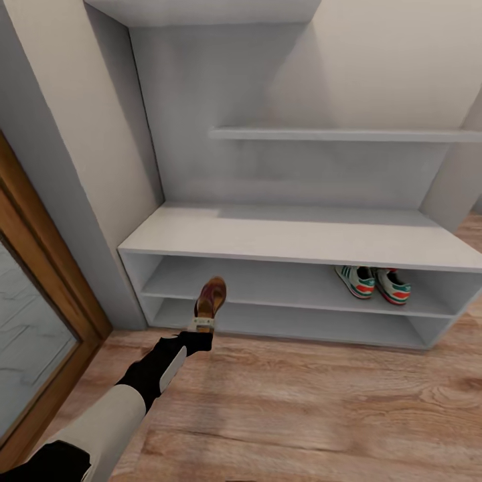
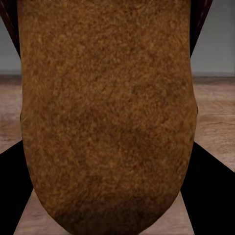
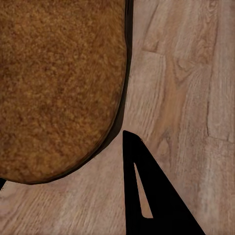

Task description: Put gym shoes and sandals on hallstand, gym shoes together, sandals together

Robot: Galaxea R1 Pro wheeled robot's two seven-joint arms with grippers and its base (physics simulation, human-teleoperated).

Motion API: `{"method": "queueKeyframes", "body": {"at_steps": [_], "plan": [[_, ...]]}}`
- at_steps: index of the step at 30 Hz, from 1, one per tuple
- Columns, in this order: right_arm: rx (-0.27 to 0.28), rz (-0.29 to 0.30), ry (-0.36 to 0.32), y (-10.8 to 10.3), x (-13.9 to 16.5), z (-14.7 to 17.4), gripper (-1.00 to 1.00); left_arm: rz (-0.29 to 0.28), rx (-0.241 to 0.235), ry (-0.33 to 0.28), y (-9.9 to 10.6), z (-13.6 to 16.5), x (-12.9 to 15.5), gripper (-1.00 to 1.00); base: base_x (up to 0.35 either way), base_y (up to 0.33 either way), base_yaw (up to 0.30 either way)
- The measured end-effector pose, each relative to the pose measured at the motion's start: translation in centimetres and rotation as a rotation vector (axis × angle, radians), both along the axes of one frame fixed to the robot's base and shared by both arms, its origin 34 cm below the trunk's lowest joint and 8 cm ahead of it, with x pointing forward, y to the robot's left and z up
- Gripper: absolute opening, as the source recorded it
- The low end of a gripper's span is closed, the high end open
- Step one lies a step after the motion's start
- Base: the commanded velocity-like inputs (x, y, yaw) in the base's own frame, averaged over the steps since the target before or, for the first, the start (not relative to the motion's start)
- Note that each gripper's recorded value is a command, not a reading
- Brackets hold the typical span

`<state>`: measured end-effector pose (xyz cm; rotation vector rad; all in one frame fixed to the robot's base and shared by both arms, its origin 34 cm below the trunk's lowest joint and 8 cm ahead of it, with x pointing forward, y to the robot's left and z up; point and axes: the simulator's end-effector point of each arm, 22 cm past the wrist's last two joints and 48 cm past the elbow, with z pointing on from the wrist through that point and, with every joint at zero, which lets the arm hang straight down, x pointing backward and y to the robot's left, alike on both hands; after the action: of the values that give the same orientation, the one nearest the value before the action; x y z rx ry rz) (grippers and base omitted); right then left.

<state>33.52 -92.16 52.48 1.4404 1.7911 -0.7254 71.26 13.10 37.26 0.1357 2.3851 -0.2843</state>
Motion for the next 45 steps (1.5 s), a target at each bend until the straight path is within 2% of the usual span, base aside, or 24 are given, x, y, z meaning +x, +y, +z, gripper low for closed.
{"method": "queueKeyframes", "body": {"at_steps": [10, 18, 27, 45], "plan": [[0.0, -0.001, 0.0, -0.01, -0.03, 0.02, -1.0, 0.0, 0.0, 0.001, 0.01, -0.01, -0.03, -1.0, 0.309, 0.0, 0.0], [0.0, -0.001, 0.001, -0.02, -0.05, 0.01, -1.0, 0.001, -0.001, 0.003, 0.02, -0.07, -0.04, -1.0, 0.055, 0.0, 0.0], [0.0, -0.002, 0.001, -0.03, -0.08, 0.03, -1.0, 0.001, 0.0, 0.004, 0.03, -0.07, -0.09, -1.0, 0.273, 0.0, 0.0], [0.0, -0.002, 0.001, -0.03, -0.09, 0.01, -1.0, 0.001, 0.0, 0.003, 0.03, -0.06, -0.04, -1.0, 0.14, 0.0, 0.0]]}}
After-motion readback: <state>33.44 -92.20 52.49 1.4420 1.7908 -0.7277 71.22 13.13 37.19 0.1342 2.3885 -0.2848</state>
